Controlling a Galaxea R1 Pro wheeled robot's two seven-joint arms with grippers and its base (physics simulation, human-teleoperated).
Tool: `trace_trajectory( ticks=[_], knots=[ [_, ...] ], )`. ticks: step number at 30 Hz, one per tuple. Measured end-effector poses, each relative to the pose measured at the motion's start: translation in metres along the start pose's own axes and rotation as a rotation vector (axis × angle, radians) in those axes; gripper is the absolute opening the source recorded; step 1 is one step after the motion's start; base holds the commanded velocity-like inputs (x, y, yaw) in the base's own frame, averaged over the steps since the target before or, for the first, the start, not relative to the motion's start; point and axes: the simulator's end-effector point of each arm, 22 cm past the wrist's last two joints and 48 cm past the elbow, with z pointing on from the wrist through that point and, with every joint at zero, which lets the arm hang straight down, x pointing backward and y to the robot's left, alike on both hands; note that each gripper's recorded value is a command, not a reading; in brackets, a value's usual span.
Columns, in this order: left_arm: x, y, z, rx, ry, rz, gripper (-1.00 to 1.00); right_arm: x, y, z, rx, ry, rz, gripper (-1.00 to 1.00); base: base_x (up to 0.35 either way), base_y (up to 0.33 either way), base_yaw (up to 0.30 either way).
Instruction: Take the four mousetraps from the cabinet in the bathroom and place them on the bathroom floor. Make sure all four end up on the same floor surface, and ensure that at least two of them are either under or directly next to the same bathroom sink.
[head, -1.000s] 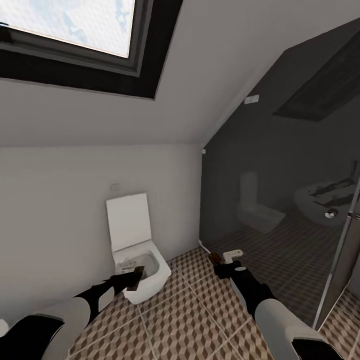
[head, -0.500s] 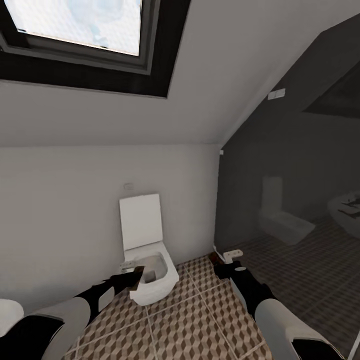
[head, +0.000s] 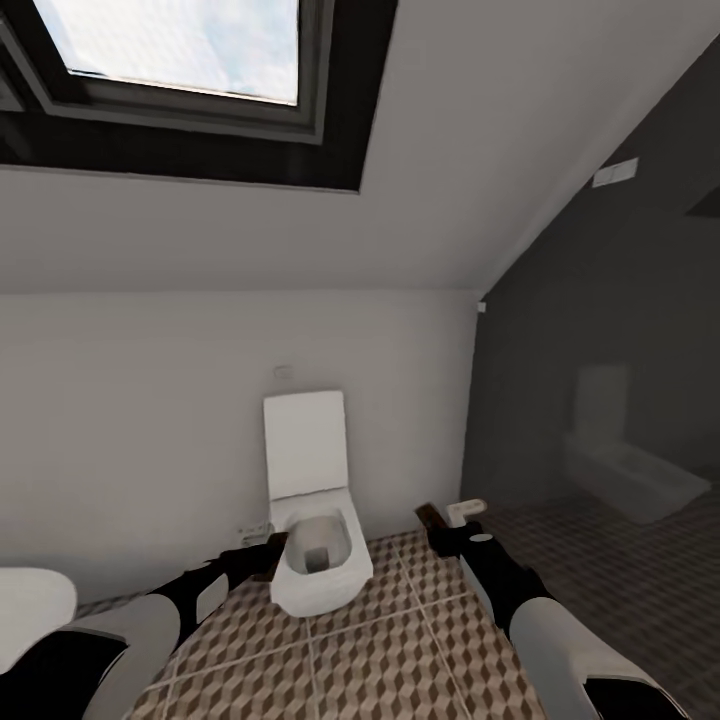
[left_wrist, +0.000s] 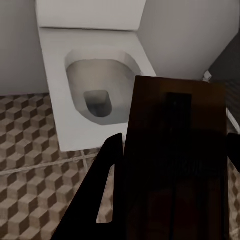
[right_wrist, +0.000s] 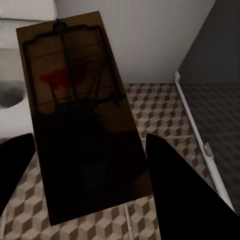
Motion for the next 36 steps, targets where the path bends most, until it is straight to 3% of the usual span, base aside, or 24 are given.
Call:
trace_trajectory(
  ticks=[36],
  knots=[
    [-0.0004, 0.0021, -0.0003, -0.003, 0.000, -0.001, -1.00, 0.0005, -0.0028, 0.0000, 0.005, 0.001, 0.001, -1.00, 0.159, -0.259, 0.278]
  ],
)
